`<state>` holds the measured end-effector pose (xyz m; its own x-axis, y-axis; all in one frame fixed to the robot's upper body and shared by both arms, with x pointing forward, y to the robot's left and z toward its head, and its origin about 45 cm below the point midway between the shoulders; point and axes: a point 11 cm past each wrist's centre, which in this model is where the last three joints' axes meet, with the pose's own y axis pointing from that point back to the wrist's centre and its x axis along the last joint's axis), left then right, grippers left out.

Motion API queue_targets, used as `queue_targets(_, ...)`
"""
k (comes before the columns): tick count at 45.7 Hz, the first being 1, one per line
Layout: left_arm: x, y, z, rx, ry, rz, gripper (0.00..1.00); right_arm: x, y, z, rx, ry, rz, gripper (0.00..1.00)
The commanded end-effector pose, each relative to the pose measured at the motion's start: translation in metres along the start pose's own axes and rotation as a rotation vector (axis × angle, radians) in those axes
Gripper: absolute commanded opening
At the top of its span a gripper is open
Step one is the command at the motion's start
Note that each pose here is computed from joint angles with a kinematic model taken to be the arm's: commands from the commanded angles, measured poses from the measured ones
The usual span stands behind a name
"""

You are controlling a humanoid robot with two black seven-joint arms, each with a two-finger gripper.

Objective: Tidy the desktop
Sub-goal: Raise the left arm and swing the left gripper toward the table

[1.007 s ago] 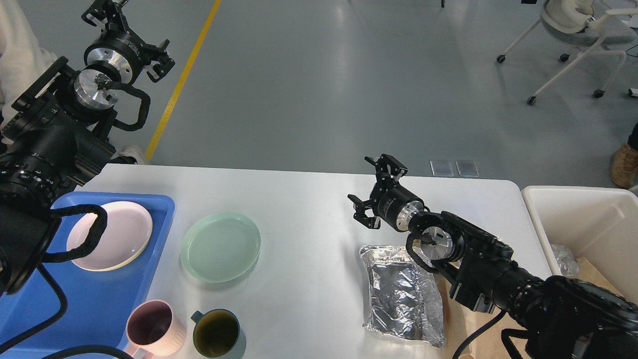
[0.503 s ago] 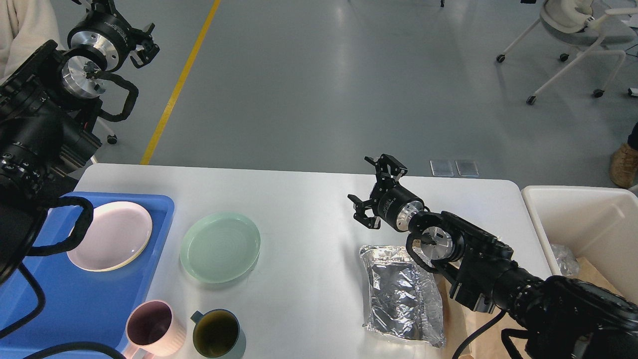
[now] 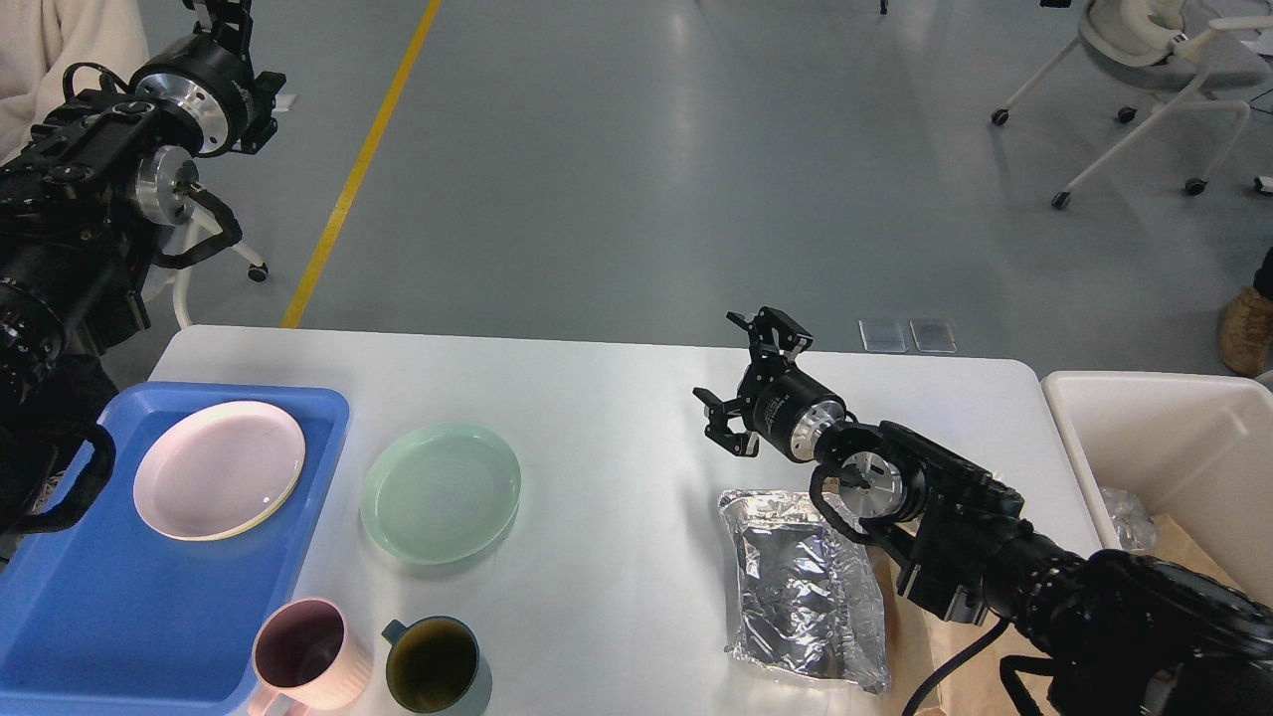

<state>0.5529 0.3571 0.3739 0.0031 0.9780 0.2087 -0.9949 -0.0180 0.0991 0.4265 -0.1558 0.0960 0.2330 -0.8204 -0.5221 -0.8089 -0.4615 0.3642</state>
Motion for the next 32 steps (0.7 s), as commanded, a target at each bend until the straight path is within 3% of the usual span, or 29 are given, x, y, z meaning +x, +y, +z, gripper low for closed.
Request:
queue_targets(1,-0.004,-0.001,0.003,0.017,-0.124,-0.021,0.97,0.000,0.000,0.000,0.000,0.000,0.001,1.00)
queue_targets(19,-0.011,0.004,-0.036,0.174,-0.591,-0.139,0.97,0.000,0.000,0.000,0.000,0.000,0.001,1.00)
queue_targets(32,-0.017,0.011,-0.038,0.247,-0.891,-0.242,0.97,0.000,0.000,0.000,0.001,0.000,0.001,1.00)
